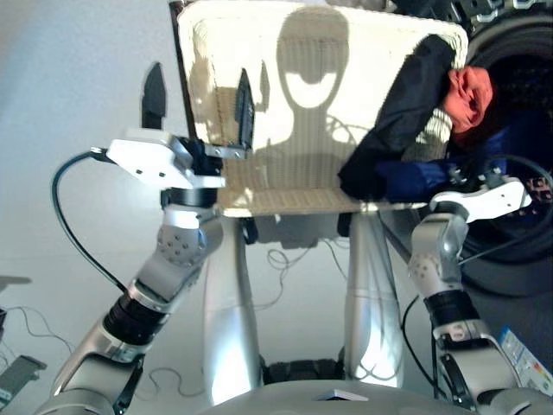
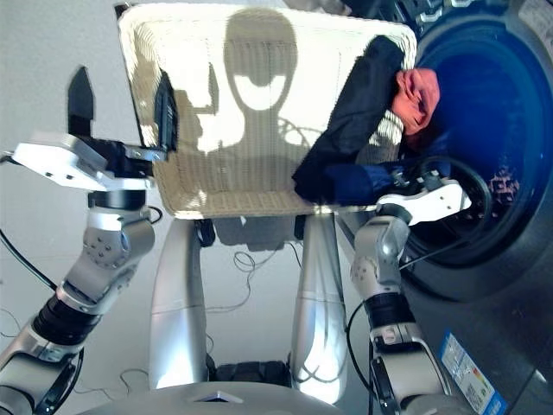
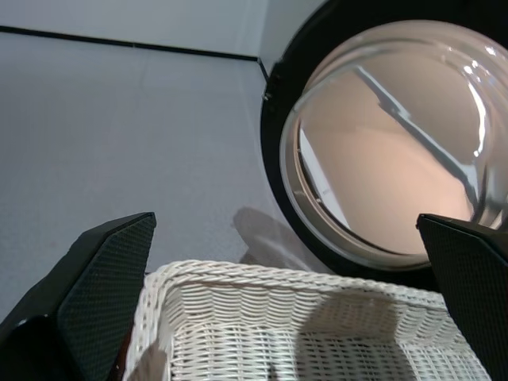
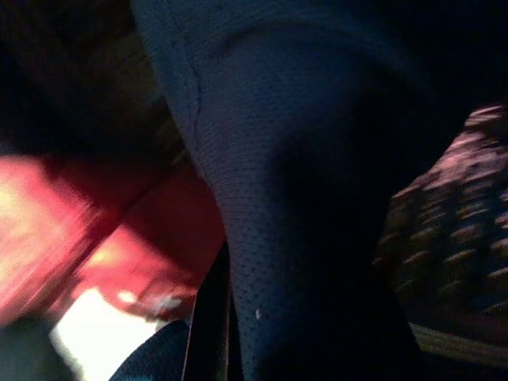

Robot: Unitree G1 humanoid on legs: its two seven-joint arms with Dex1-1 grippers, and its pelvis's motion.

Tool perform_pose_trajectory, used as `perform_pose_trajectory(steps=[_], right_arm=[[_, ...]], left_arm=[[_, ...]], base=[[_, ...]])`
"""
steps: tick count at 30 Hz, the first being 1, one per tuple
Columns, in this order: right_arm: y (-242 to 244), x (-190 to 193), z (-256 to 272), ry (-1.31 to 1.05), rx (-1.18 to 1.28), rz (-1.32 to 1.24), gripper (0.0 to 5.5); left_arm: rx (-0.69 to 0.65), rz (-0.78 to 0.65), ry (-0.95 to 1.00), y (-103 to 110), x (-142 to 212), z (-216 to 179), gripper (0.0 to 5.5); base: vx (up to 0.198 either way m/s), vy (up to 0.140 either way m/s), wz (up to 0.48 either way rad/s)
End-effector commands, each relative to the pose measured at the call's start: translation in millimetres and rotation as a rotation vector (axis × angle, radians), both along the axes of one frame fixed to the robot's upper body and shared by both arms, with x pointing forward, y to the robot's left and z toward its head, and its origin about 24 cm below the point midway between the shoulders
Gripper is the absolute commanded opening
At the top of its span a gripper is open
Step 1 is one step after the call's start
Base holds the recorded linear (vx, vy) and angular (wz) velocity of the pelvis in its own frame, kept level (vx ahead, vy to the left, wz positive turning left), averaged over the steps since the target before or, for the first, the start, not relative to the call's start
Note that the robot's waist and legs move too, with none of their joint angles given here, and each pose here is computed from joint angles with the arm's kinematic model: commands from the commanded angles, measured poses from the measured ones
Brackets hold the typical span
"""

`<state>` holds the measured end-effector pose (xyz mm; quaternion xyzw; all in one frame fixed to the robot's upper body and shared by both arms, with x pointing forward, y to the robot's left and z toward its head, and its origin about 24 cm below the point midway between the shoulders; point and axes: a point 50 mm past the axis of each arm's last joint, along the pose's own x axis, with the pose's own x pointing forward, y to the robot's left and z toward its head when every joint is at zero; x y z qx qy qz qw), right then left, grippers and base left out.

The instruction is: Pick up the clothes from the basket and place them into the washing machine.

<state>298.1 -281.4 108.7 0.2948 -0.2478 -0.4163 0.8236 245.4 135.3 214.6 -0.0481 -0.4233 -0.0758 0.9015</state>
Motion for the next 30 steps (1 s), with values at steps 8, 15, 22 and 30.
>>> perform_pose_trajectory(steps=[8,15,22,30], right_arm=[[-105,-11,48,0.095,0.045,-0.423,0.0],[-148,-20,80,0.231,-0.037,-0.457,0.0],[-160,-26,110,0.204,-0.072,-0.489,0.0],[-151,-16,94,0.202,-0.07,-0.394,5.5]], left_arm=[[0.039,-0.126,-0.191,-12,-26,26,5.5],[0.1,-0.176,-0.176,-18,-26,26,5.5],[0.135,-0.177,-0.177,-19,-25,27,5.5],[0.118,-0.196,-0.166,-19,-25,26,5.5]], base=[[0.0,0.0,0.0],[0.0,0.0,0.0],[0.0,0.0,0.0],[0.0,0.0,0.0]])
